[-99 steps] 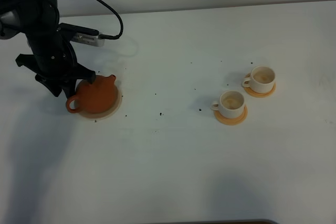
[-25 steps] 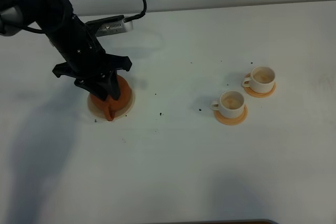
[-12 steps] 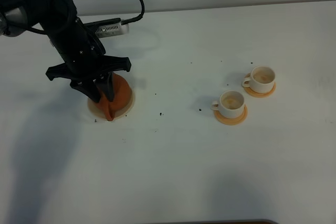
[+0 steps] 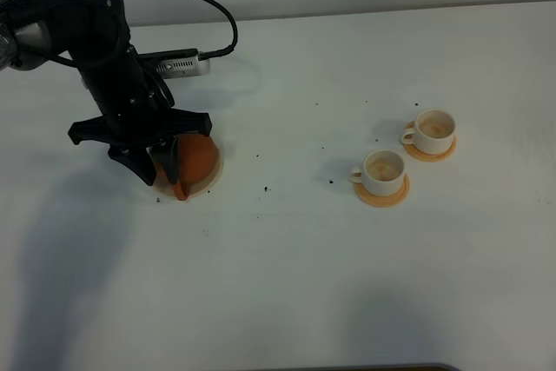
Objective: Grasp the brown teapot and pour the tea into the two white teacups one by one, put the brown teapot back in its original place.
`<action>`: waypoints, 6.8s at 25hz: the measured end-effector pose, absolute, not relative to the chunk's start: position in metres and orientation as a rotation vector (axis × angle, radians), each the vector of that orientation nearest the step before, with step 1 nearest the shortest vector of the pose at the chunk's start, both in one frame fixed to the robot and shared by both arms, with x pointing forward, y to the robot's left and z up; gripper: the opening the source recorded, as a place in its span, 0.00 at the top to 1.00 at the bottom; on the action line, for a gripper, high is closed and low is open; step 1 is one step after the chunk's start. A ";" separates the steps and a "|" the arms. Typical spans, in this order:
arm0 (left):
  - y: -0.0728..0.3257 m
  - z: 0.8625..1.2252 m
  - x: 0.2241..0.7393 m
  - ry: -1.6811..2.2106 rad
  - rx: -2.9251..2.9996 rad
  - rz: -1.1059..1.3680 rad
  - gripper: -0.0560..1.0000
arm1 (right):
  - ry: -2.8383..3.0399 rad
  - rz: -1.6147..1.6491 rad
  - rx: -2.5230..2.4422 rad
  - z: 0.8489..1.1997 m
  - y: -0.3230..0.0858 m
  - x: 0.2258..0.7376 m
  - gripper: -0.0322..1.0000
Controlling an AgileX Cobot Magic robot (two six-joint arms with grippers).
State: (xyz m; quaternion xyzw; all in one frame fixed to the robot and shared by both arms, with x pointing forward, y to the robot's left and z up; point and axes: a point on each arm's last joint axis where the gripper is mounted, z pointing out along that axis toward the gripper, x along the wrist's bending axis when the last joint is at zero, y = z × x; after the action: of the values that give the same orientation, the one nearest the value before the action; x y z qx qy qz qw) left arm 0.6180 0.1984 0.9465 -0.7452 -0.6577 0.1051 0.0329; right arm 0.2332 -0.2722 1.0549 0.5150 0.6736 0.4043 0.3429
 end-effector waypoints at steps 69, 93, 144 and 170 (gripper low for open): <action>0.195 0.930 0.630 -2.102 -2.198 0.338 0.66 | 1.751 1.051 1.339 1.055 -0.272 0.233 0.74; 0.193 0.926 0.632 -2.121 -2.210 0.340 0.82 | 1.751 1.051 1.339 1.055 -0.272 0.233 0.74; 0.188 0.986 0.656 -1.340 -3.038 -0.283 0.84 | 1.751 1.051 1.339 1.055 -0.272 0.233 0.74; 0.094 0.976 0.706 -0.637 -3.257 -0.686 0.84 | 1.752 1.061 1.339 1.055 -0.272 0.233 0.74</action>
State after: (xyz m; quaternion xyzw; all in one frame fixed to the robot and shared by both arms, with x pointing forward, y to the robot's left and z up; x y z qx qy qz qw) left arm 0.7056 0.0938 0.9756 -0.9538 -0.1865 -0.2008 -0.1235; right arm 0.2332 -0.2716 1.0551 0.5145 0.6732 0.4076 0.3404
